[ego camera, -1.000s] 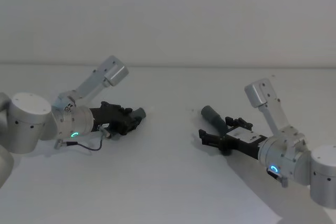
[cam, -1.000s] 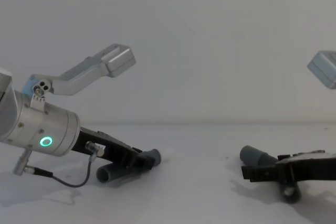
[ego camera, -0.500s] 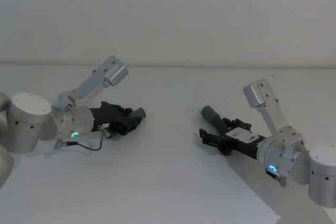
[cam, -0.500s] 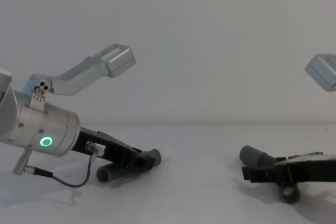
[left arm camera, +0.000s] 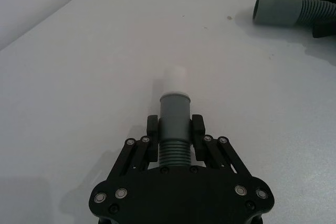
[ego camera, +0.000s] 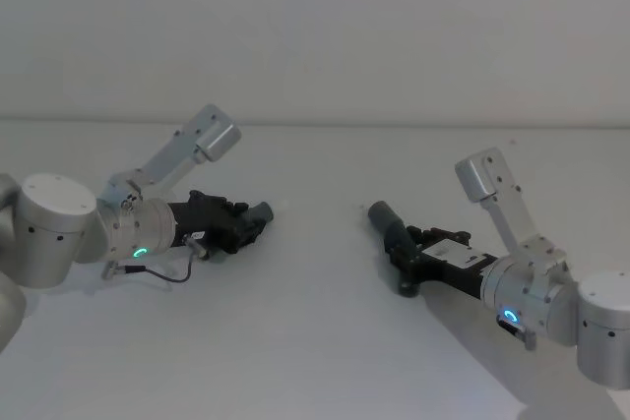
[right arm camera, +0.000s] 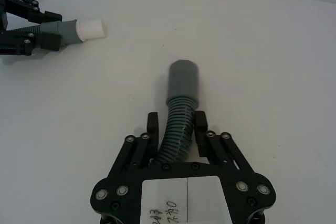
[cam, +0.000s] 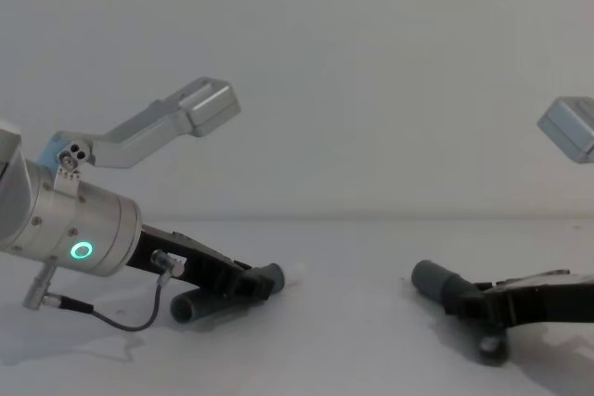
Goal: Use both hands to pick up one end of the pipe from the table, align the ends, and insert them.
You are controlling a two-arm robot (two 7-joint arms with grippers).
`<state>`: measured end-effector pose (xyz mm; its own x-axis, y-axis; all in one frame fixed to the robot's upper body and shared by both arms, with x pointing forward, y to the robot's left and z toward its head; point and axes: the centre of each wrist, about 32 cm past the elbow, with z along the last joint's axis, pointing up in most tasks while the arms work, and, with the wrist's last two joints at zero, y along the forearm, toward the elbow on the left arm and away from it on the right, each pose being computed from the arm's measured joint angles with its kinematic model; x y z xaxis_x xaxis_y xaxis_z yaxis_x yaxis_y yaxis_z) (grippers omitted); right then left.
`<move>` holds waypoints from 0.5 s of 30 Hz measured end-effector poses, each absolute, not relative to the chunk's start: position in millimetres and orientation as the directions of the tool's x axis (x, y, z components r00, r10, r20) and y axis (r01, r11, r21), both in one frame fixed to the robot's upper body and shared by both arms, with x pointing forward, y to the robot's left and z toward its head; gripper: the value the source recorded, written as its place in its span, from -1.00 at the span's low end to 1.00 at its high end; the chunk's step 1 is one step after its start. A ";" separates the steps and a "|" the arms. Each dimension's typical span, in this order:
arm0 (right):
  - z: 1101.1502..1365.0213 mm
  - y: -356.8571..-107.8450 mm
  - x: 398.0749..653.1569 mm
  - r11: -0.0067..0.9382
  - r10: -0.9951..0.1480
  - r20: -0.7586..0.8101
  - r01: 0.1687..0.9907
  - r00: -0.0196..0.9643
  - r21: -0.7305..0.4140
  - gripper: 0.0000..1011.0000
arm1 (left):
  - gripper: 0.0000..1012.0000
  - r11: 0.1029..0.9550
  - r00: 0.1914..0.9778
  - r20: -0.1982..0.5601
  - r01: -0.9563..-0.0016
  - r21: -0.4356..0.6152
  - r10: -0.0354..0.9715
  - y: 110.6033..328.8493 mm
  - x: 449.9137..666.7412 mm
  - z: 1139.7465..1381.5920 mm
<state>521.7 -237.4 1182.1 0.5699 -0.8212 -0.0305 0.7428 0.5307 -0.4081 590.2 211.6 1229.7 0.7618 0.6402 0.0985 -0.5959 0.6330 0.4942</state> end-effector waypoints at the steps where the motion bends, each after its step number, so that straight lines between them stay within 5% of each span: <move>1: 1182.1 -237.4 521.7 0.531 -0.821 -0.031 0.743 0.570 -0.408 -0.25 | -0.28 0.633 0.762 0.099 -0.596 0.494 0.640 211.6 590.2 1229.7; 5: 1182.1 -237.3 521.8 0.530 -0.821 -0.030 0.743 0.570 -0.408 -0.47 | -0.28 0.633 0.762 0.098 -0.596 0.494 0.640 211.6 590.2 1229.7; 15: 1182.1 -237.3 522.0 0.530 -0.821 -0.030 0.743 0.570 -0.409 -0.48 | -0.28 0.633 0.762 0.099 -0.596 0.494 0.640 211.5 590.2 1229.7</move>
